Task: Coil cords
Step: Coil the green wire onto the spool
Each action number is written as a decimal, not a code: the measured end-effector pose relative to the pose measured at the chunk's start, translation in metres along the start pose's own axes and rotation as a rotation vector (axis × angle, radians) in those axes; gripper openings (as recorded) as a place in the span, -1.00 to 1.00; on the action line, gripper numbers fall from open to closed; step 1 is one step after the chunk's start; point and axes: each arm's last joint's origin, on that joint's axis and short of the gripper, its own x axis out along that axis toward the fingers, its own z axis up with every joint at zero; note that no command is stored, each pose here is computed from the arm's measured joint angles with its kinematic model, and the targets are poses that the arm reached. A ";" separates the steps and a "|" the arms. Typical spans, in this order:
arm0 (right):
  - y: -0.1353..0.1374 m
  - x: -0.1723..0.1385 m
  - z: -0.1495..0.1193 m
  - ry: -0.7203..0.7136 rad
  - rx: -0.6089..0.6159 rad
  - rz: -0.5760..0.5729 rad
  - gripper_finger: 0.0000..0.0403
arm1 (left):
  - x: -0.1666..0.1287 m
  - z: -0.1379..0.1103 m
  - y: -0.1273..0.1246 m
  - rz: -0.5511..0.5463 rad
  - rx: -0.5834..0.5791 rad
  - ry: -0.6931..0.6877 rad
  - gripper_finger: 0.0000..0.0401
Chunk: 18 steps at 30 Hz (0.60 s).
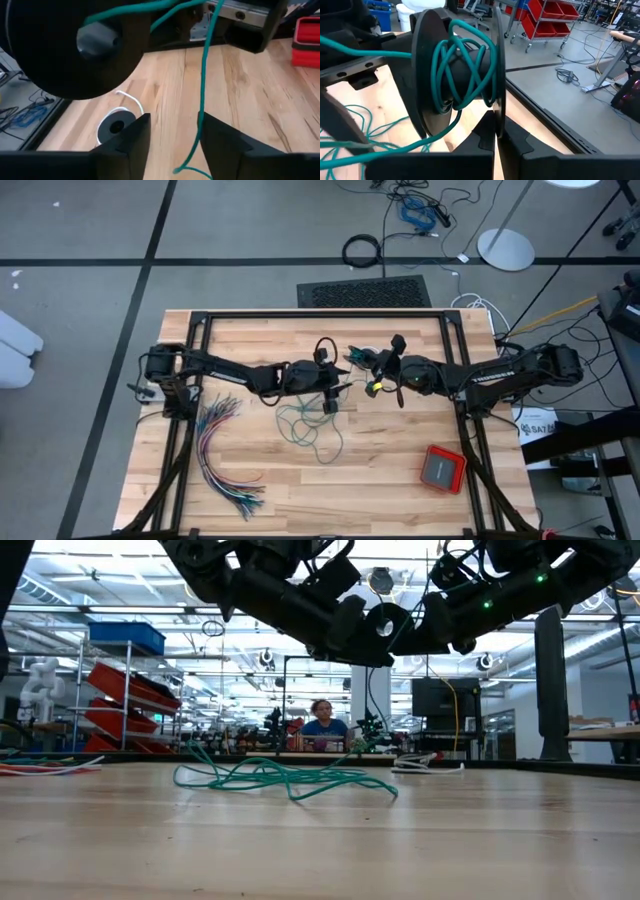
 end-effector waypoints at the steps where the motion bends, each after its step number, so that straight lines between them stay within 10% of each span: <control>1: 0.000 0.000 0.000 0.001 0.000 0.000 -1.00 | 0.000 0.000 0.000 0.001 0.000 0.001 -0.20; 18: -0.003 0.001 -0.003 0.033 -0.004 -0.016 -1.00 | -0.003 0.002 -0.007 -0.021 0.064 0.015 -0.95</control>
